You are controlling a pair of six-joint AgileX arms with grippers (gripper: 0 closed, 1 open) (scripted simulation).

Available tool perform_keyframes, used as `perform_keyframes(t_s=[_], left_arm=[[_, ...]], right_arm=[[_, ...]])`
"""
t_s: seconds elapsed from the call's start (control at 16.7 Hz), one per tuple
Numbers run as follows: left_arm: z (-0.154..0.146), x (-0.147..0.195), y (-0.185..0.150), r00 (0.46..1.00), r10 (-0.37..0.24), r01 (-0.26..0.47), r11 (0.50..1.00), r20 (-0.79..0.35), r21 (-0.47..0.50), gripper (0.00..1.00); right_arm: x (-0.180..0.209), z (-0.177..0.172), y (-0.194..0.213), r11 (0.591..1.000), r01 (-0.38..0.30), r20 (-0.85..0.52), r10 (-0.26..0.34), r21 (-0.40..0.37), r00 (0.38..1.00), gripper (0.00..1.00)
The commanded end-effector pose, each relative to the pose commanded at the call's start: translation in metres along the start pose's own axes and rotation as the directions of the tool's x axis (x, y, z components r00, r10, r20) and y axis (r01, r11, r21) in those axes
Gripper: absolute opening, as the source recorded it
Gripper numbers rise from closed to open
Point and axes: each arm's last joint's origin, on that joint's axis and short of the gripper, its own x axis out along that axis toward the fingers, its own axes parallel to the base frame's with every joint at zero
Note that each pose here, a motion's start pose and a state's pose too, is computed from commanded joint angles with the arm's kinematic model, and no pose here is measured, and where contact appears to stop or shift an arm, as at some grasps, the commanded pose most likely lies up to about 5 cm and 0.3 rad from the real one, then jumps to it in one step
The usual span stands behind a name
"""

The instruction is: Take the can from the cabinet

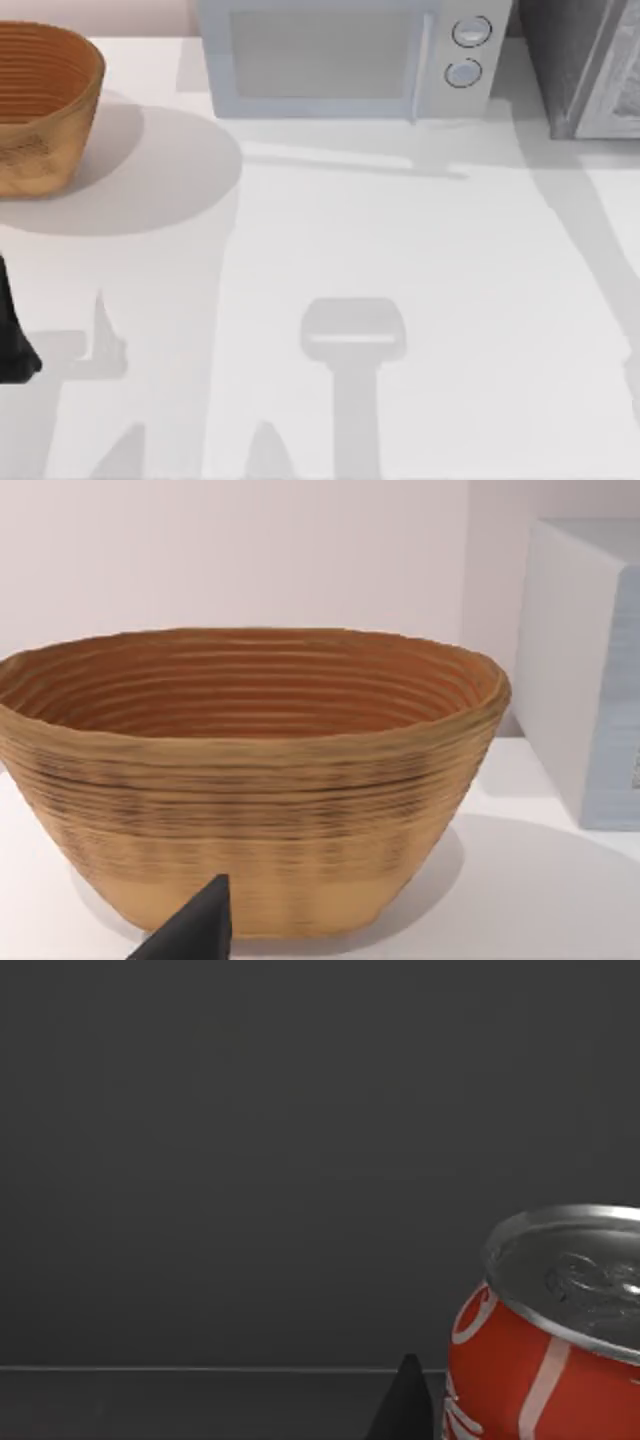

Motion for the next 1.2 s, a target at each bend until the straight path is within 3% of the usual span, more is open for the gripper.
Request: perform_keyframes(t_s=[0.18, 0.36, 0.9, 1.2], left_arm=[[0.000, 0.000, 0.000, 1.000, 0.000, 0.000, 1.000, 0.000, 0.000, 1.00], [0.000, 0.000, 0.000, 1.000, 0.000, 0.000, 1.000, 0.000, 0.000, 1.00], [0.000, 0.000, 0.000, 1.000, 0.000, 0.000, 1.000, 0.000, 0.000, 1.00], [0.000, 0.000, 0.000, 1.000, 0.000, 0.000, 1.000, 0.000, 0.000, 1.00]], right_arm=[[-0.057, 0.016, -0.003, 1.000, 0.010, -0.011, -0.010, -0.002, 1.000, 0.00], [-0.090, 0.020, -0.006, 1.000, 0.017, -0.030, -0.017, -0.008, 0.999, 0.00], [-0.102, 0.016, -0.012, 1.000, 0.016, -0.019, -0.016, -0.004, 1.000, 0.00], [-0.133, -0.025, -0.030, 1.000, 0.013, -0.023, -0.014, -0.008, 1.000, 0.00]])
